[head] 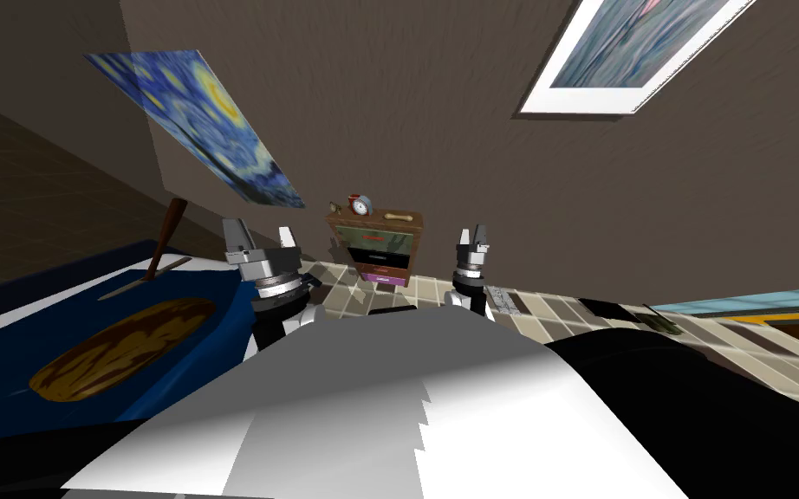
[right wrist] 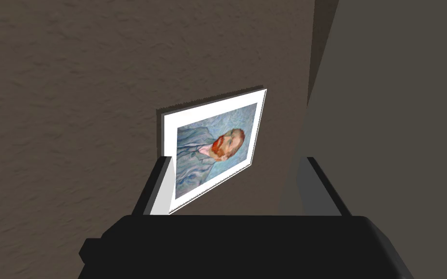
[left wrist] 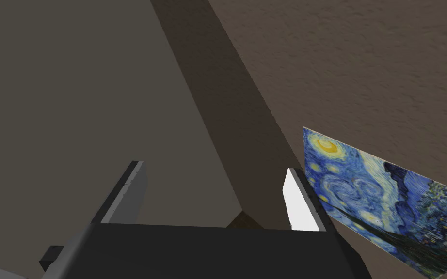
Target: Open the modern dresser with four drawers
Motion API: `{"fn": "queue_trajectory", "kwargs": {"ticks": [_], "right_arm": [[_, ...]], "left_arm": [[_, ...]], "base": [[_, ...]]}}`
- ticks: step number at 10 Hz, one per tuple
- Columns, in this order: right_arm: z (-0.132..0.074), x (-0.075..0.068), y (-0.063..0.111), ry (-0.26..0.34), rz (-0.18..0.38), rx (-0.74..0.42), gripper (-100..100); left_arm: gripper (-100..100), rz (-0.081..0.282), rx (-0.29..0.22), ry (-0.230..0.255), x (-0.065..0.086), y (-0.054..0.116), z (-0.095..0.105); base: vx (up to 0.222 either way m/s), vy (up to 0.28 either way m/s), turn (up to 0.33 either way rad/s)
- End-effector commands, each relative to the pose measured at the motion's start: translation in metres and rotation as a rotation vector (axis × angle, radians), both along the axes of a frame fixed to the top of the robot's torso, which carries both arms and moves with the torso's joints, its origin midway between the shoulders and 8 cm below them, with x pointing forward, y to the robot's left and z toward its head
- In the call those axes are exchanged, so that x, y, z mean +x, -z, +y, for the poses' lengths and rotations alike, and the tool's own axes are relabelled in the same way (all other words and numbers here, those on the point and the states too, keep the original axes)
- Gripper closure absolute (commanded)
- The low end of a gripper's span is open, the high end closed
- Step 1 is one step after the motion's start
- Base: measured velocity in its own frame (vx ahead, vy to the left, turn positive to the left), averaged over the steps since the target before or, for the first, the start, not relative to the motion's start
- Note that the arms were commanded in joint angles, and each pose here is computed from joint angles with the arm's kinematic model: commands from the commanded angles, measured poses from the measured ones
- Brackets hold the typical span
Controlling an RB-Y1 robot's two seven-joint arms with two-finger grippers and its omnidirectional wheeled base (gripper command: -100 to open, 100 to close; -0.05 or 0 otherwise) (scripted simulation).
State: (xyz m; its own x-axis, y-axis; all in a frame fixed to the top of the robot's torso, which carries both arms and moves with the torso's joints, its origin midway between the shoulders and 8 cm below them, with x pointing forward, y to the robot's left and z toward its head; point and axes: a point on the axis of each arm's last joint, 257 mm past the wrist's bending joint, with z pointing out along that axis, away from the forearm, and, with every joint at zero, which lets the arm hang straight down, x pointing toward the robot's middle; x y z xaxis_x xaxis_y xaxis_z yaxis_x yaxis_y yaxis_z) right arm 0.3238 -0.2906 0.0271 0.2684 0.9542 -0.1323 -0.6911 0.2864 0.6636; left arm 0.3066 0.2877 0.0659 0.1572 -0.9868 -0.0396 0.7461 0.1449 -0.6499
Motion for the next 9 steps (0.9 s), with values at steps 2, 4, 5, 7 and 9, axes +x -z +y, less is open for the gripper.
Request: {"fn": "queue_trajectory", "kwargs": {"ticks": [2, 4, 5, 7, 9], "right_arm": [[0.0, 0.0, 0.0, 0.0, 0.0, 0.0, 0], [0.0, 0.0, -0.0001, 0.0, 0.0, 0.0, 0], [0.0, -0.0001, -0.0001, 0.0, 0.0, 0.0, 0], [0.0, -0.0001, -0.0001, 0.0, 0.0, 0.0, 0], [0.0, -0.0001, -0.0002, 0.0, 0.0, 0.0, 0]], "left_arm": [[0, 0.0, 0.0, 0.0, 0.0, 0.0, 0.0], [0, 0.0, 0.0, 0.0, 0.0, -0.0001, 0.0], [0, 0.0, 0.0, 0.0, -0.0001, -0.0001, 0.0], [0, 0.0, 0.0, 0.0, -0.0001, -0.0001, 0.0], [0, 0.0, 0.0, 0.0, -0.0001, -0.0001, 0.0]], "base": [[0.0, 0.0, 0.0], [0.0, 0.0, 0.0], [0.0, 0.0, 0.0], [0.0, 0.0, 0.0], [0.0, 0.0, 0.0]]}}
